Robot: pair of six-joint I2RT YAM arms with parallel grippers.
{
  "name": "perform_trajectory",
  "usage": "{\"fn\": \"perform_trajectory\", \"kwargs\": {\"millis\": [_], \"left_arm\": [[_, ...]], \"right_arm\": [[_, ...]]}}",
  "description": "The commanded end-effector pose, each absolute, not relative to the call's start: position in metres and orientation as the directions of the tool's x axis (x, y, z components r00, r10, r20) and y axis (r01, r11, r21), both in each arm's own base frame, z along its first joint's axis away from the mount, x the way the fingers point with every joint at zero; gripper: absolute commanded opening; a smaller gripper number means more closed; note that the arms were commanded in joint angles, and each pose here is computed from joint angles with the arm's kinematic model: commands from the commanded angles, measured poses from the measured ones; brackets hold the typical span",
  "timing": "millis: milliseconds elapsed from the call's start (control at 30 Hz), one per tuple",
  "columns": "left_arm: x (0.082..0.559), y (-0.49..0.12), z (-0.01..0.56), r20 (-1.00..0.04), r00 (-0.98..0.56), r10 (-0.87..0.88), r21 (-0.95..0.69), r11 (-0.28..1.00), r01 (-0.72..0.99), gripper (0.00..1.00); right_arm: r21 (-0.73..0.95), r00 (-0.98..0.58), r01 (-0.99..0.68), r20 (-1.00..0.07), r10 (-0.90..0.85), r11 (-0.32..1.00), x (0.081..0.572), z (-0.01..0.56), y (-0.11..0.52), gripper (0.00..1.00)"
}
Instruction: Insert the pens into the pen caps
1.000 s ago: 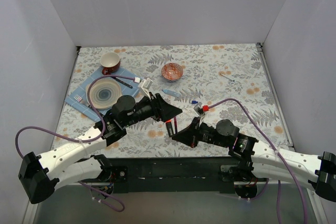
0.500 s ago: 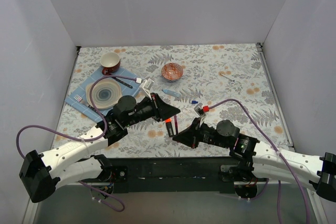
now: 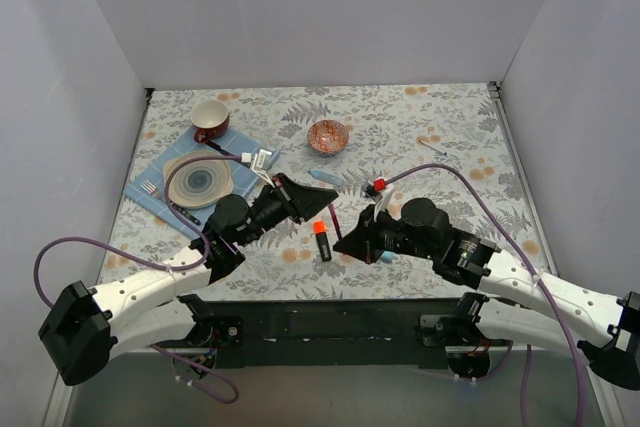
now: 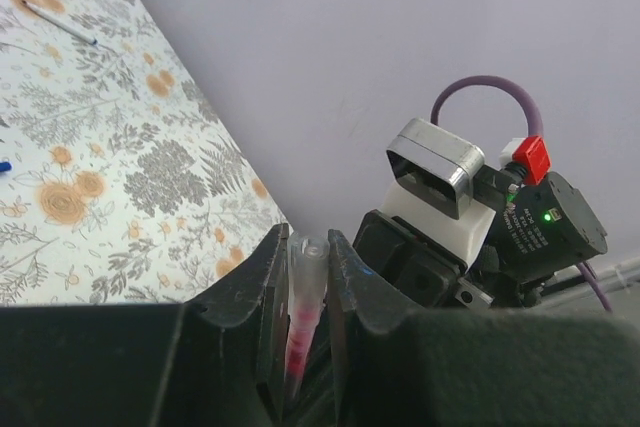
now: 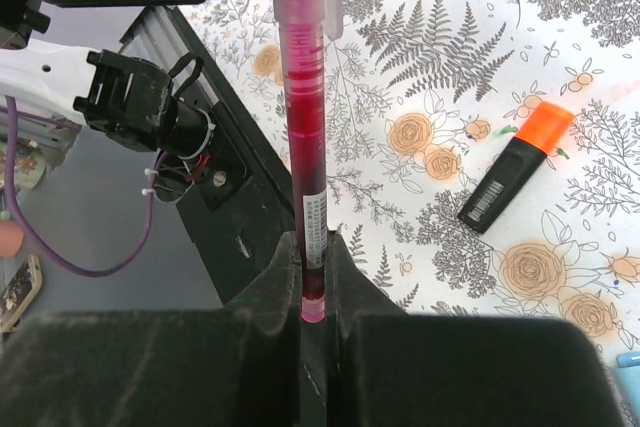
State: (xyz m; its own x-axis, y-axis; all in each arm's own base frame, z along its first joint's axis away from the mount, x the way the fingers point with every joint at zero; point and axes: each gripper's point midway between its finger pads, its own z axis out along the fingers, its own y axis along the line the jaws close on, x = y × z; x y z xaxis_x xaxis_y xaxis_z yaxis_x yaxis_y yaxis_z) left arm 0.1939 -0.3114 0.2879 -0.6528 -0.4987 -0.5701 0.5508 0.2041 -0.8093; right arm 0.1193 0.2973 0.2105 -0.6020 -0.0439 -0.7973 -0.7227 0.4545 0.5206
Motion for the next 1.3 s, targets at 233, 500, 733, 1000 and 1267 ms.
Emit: {"fn": "perform_trajectory", "kwargs": {"millis": [233, 500, 733, 1000, 1267], "left_arm": [[0.124, -0.343, 0.184, -0.502, -0.842, -0.197, -0.855, 0.257, 0.45, 0.0], [0.111, -0.359, 0.18, -0.486, -0.856, -0.176, -0.868, 0.208, 0.45, 0.0], [0.112, -0.366, 0.204, -0.466, -0.862, -0.197, -0.883, 0.157, 0.442, 0.0], [0.157, -0.369, 0.216, -0.496, -0.838, -0.225, -0.842, 0.361, 0.401, 0.0], [0.221, -0.351, 0.173, -0.496, -0.825, -0.272, -0.753, 0.608, 0.252, 0.0]], "right_arm": [[0.476, -0.315, -0.726, -0.871, 0.376, 0.495, 0.223, 0.367, 0.284, 0.01], [0.48, -0.295, -0.705, -0.868, 0.401, 0.522, 0.253, 0.367, 0.278, 0.01], [0.465, -0.299, -0.733, -0.876, 0.378, 0.496, 0.251, 0.351, 0.277, 0.01], [0.555, -0.503, -0.732, -0.832, 0.236, 0.396, 0.193, 0.275, 0.271, 0.54], [0.623, -0.612, -0.583, -0.759, 0.223, 0.522, 0.135, 0.197, 0.207, 0.84]]}}
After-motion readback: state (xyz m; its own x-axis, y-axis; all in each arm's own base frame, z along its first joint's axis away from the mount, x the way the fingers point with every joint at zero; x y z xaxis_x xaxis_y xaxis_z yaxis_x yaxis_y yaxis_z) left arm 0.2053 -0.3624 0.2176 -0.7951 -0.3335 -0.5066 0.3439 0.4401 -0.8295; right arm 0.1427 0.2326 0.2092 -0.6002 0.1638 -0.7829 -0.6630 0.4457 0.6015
